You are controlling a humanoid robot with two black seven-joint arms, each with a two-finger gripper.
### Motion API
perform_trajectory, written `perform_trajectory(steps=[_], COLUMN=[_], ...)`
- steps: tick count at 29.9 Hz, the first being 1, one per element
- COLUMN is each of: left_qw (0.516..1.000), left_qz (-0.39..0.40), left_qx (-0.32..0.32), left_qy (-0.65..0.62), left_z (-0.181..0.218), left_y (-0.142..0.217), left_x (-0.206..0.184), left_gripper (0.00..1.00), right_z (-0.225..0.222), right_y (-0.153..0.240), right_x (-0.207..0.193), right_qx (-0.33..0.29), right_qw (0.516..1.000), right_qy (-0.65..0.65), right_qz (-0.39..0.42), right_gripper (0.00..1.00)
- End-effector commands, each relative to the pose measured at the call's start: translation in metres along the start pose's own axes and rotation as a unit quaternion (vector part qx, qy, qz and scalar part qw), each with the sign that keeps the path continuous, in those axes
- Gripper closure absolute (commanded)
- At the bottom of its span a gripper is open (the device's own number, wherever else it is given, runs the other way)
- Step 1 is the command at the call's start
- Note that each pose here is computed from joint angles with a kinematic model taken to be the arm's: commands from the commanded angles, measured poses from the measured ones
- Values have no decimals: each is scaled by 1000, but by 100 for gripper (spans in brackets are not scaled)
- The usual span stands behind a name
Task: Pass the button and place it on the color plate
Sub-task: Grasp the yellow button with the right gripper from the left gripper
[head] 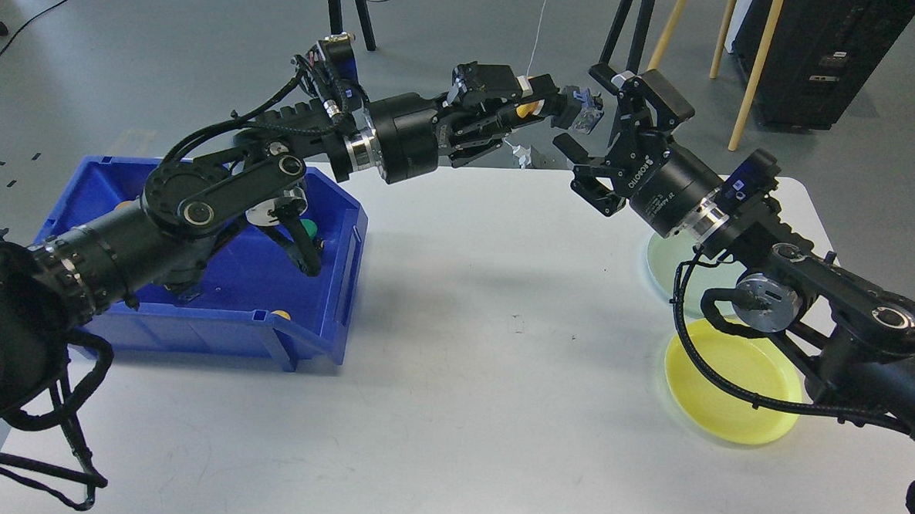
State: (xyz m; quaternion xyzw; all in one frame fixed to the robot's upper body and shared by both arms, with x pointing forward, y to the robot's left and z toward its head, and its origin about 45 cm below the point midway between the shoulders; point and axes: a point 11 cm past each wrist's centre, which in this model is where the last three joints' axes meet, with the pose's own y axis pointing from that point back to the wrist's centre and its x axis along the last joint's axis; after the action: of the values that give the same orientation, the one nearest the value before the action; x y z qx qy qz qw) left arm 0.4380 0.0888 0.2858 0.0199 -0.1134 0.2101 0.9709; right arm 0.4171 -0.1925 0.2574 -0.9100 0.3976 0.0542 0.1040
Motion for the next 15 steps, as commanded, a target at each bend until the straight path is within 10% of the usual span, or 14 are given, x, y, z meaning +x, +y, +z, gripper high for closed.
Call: perform_trajectory(steps=[1, 7, 15], left_qw=[1000, 1000, 1000], left_qz=[1, 3, 6], left_qx=[1, -2, -2], left_qy=[0, 6, 11], left_z=[-1, 0, -3], left_y=[1, 1, 2], left_x=[0, 1, 0], left_gripper=[96, 96, 96], right_z=[-1, -3, 0], right_y=[0, 4, 4], right_x=[1, 4, -1], right_qx=[0, -3, -3], right_qw=[1000, 1000, 1000], right_qy=[3, 11, 11], right_qz=[0, 3, 6], right_gripper=[10, 69, 93])
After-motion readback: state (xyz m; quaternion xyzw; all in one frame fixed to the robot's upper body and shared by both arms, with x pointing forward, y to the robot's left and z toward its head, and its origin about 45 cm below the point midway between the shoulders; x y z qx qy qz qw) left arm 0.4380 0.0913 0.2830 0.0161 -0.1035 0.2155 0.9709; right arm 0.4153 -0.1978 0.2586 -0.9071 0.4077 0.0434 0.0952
